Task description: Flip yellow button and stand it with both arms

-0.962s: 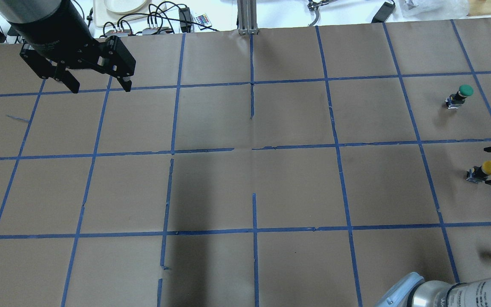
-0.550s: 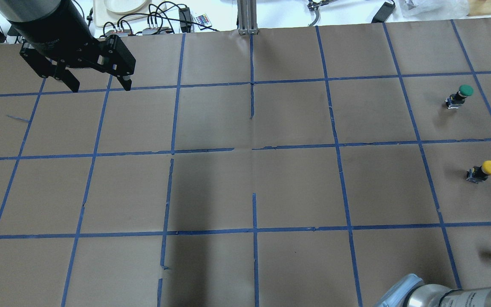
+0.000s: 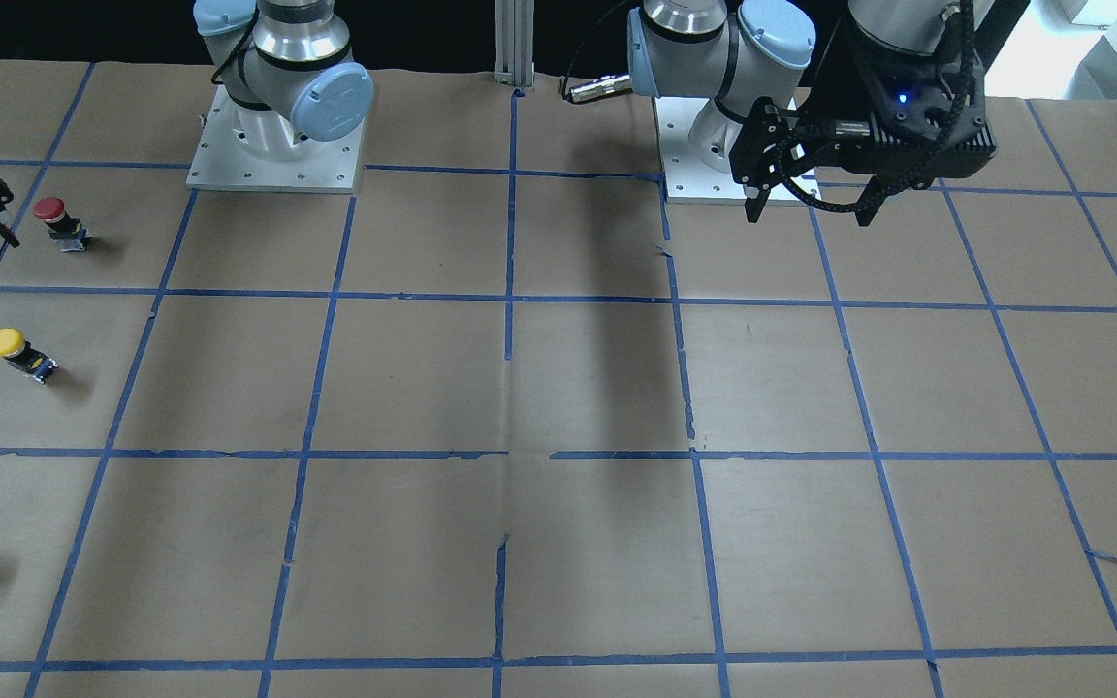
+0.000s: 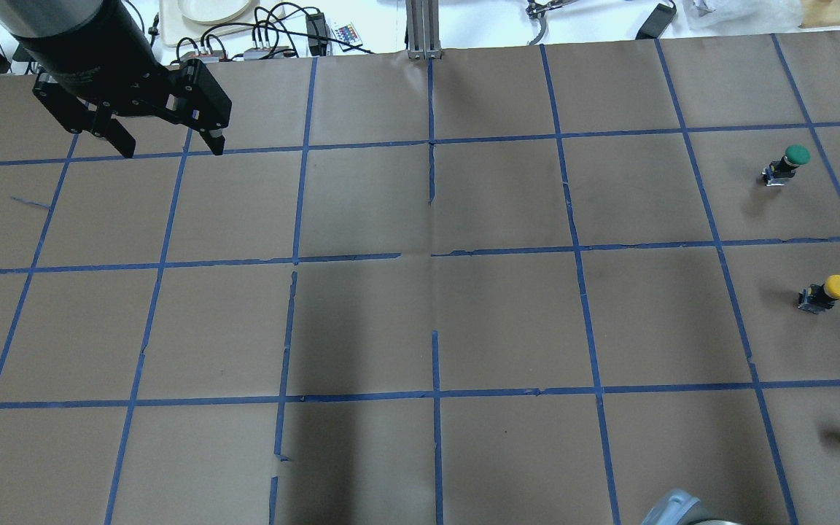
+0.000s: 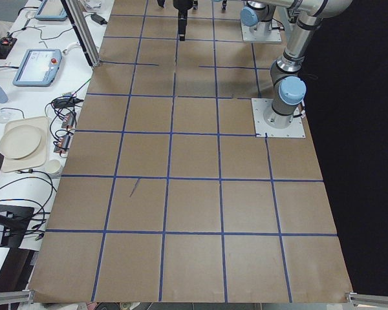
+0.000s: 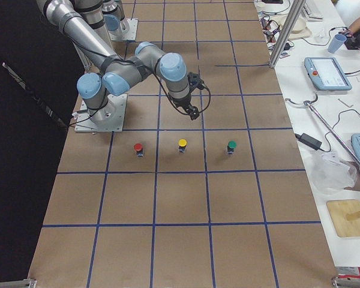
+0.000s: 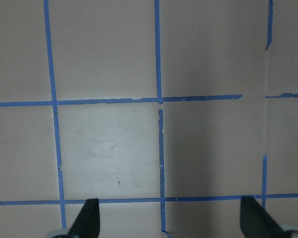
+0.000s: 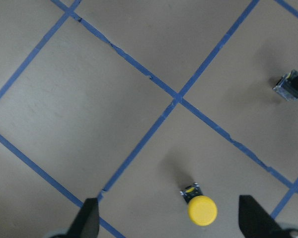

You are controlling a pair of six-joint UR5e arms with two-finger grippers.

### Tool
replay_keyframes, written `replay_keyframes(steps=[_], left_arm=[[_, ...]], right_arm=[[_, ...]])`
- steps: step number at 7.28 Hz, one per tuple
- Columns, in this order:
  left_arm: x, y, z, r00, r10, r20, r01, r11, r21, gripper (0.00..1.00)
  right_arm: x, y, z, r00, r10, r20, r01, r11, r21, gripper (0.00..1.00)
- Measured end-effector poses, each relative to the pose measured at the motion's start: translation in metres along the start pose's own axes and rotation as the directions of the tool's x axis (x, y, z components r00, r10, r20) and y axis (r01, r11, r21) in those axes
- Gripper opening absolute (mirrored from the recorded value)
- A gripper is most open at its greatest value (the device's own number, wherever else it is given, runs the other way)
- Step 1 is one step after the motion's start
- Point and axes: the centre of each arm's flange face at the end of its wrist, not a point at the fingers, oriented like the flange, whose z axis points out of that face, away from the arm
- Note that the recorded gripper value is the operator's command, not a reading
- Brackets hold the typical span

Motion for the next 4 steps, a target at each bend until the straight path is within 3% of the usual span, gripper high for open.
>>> replay_keyframes(steps=[1,2,4], left_arm=[[0.0,0.0,0.0,1.0,0.0,0.001,0.0,1.0,0.0,1.0],[0.0,0.0,0.0,1.0,0.0,0.001,0.0,1.0,0.001,1.0],[0.0,0.0,0.0,1.0,0.0,0.001,0.0,1.0,0.001,1.0]], right_arm=[[-0.031,-0.026,-0.008,0.992,0.13,-0.008,-0.13,0.991,-0.024,1.0],[-0.066,-0.052,-0.017,0.964,0.265,-0.02,-0.265,0.963,-0.039,1.0],[-0.127,-0.098,-0.028,0.852,0.523,-0.023,-0.523,0.85,-0.057,1.0]])
